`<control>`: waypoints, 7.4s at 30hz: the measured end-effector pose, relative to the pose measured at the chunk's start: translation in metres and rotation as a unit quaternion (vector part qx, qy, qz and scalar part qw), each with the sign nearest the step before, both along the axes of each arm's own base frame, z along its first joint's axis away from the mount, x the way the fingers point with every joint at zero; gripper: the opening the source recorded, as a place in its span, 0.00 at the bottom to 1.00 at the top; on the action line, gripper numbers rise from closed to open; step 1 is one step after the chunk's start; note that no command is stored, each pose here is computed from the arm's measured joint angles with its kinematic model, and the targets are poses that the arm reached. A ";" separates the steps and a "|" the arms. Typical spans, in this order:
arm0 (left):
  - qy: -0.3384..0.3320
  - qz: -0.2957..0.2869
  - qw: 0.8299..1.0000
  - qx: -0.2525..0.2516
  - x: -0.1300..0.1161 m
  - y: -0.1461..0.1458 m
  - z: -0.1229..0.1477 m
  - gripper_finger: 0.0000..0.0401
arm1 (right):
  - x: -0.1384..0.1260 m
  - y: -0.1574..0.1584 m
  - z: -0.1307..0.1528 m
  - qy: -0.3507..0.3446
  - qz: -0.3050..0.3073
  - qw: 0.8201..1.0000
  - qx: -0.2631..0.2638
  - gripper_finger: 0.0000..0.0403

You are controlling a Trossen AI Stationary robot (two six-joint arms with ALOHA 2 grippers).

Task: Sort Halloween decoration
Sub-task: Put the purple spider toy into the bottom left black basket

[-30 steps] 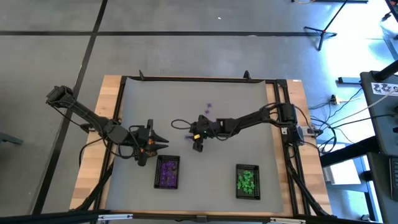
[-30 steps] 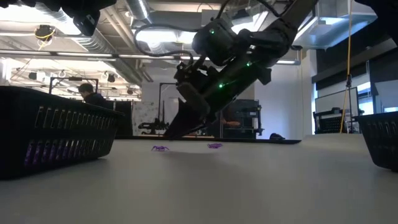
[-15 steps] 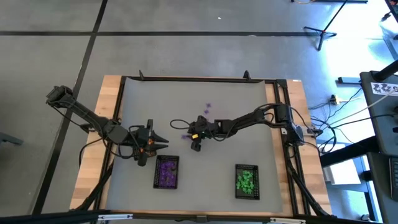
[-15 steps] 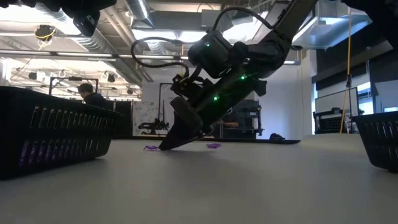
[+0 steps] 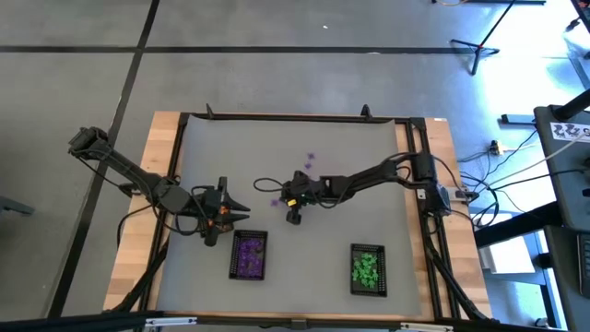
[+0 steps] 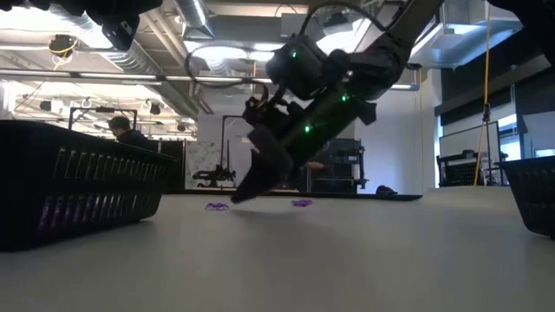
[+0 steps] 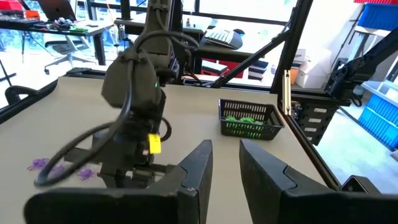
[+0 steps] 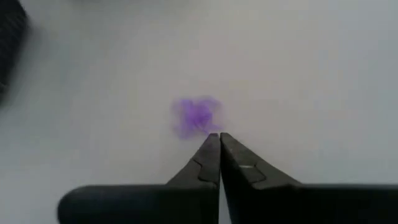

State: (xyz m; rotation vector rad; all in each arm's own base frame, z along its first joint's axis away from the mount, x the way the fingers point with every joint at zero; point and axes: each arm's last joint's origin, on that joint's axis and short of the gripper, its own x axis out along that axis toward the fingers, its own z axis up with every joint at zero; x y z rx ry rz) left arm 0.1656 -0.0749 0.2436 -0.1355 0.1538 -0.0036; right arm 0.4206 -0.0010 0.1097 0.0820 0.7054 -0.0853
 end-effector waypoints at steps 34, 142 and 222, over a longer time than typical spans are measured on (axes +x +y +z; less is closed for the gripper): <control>0.000 0.000 1.000 0.000 0.000 0.000 0.000 0.19 | 0.010 0.009 -0.020 -0.028 -0.008 0.999 -0.030 0.55; -0.002 0.000 1.000 -0.001 0.000 0.000 0.000 0.19 | -0.059 -0.055 0.004 0.076 -0.176 0.981 -0.002 0.03; -0.001 0.000 1.000 -0.001 0.000 0.000 0.000 0.19 | -0.047 0.004 0.069 -0.062 -0.073 0.995 0.016 0.00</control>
